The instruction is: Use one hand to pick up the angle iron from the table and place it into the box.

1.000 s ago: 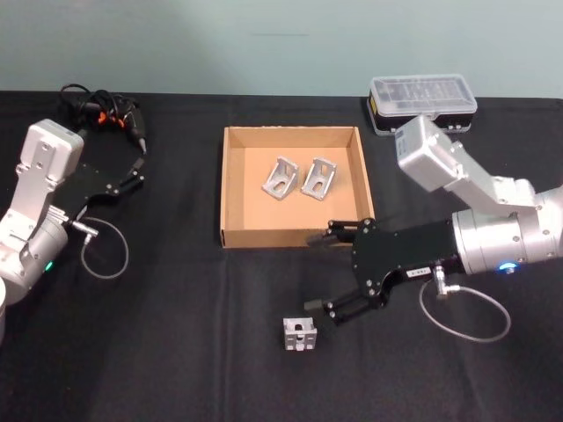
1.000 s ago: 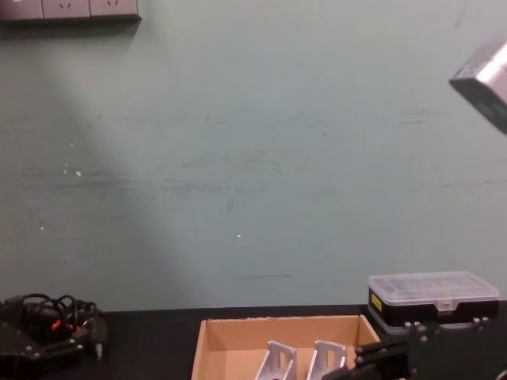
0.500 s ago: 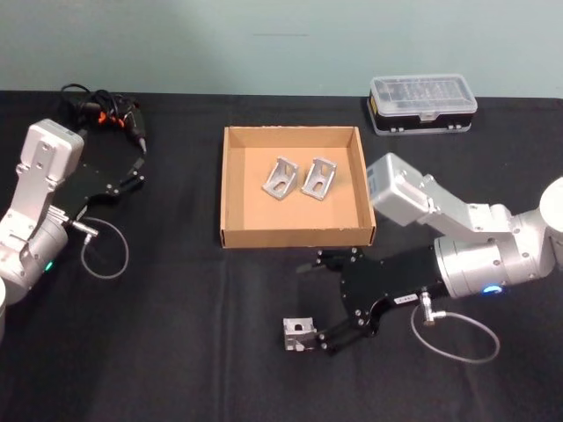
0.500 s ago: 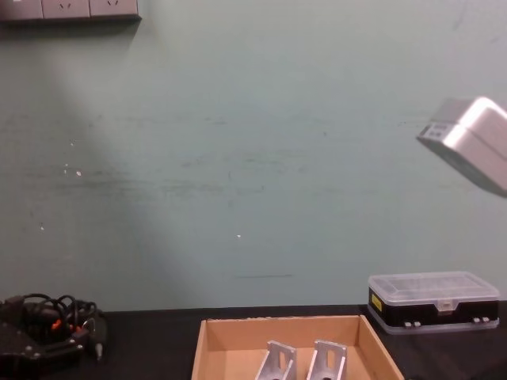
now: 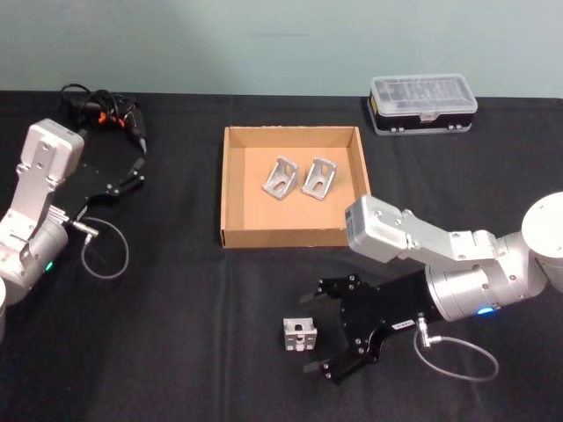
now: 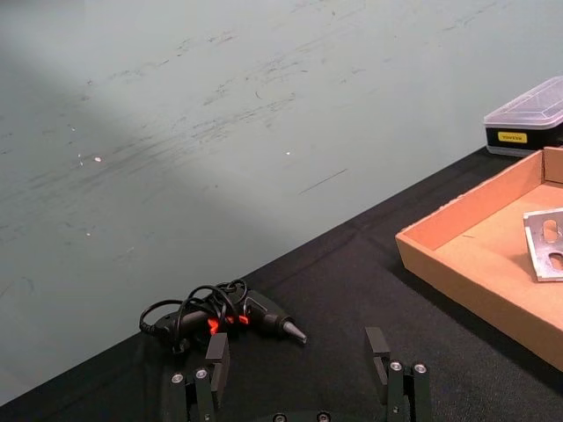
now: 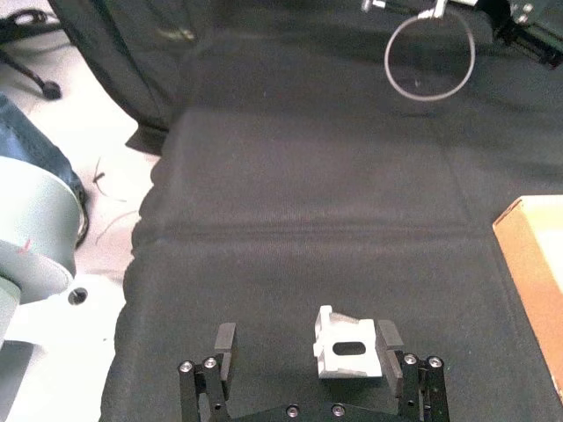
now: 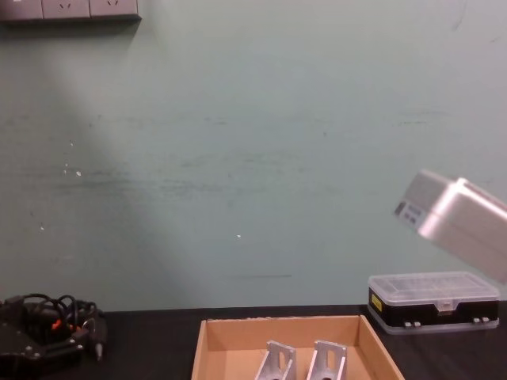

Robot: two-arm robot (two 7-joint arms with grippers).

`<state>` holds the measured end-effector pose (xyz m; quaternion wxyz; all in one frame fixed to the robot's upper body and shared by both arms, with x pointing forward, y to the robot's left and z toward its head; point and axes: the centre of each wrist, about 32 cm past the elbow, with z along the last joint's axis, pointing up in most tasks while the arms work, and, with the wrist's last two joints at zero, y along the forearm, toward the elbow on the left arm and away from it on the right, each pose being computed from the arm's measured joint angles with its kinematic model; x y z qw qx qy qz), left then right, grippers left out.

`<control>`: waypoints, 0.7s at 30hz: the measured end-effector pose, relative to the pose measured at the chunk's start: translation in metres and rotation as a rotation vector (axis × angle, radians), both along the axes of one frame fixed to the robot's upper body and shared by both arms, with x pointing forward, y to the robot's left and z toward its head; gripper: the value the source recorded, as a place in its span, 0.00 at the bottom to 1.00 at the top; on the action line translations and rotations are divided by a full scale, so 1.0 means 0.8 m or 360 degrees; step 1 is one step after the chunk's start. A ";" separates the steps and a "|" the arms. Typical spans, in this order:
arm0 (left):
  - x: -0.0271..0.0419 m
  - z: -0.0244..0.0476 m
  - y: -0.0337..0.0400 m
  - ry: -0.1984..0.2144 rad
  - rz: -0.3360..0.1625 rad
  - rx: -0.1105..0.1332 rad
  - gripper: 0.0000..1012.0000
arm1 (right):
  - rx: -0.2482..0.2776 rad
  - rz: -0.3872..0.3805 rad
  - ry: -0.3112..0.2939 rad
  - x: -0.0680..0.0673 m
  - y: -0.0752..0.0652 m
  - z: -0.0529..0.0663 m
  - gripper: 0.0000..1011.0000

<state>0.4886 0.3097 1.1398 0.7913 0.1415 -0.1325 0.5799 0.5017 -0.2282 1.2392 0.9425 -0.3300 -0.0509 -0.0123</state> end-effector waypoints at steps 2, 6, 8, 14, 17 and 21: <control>0.0000 0.0000 0.0000 0.0000 0.0000 0.0000 0.99 | -0.0015 -0.0004 -0.0004 -0.001 0.000 -0.001 0.99; 0.0000 0.0000 0.0000 0.0000 0.0000 0.0000 0.99 | -0.0035 -0.0008 -0.0010 -0.002 0.001 -0.003 0.99; 0.0000 0.0000 0.0000 0.0000 0.0000 0.0000 0.99 | -0.0043 -0.0012 -0.0013 -0.002 0.002 -0.005 0.99; 0.0000 0.0000 0.0000 0.0000 0.0000 0.0000 0.99 | -0.0042 -0.0027 -0.0014 -0.002 0.005 -0.009 0.99; 0.0000 0.0000 0.0000 0.0000 0.0000 0.0000 0.99 | -0.0040 -0.0034 -0.0009 -0.001 0.006 -0.011 0.99; 0.0000 0.0000 0.0000 0.0000 0.0000 0.0000 0.99 | -0.0038 -0.0044 -0.0003 0.000 0.009 -0.016 0.99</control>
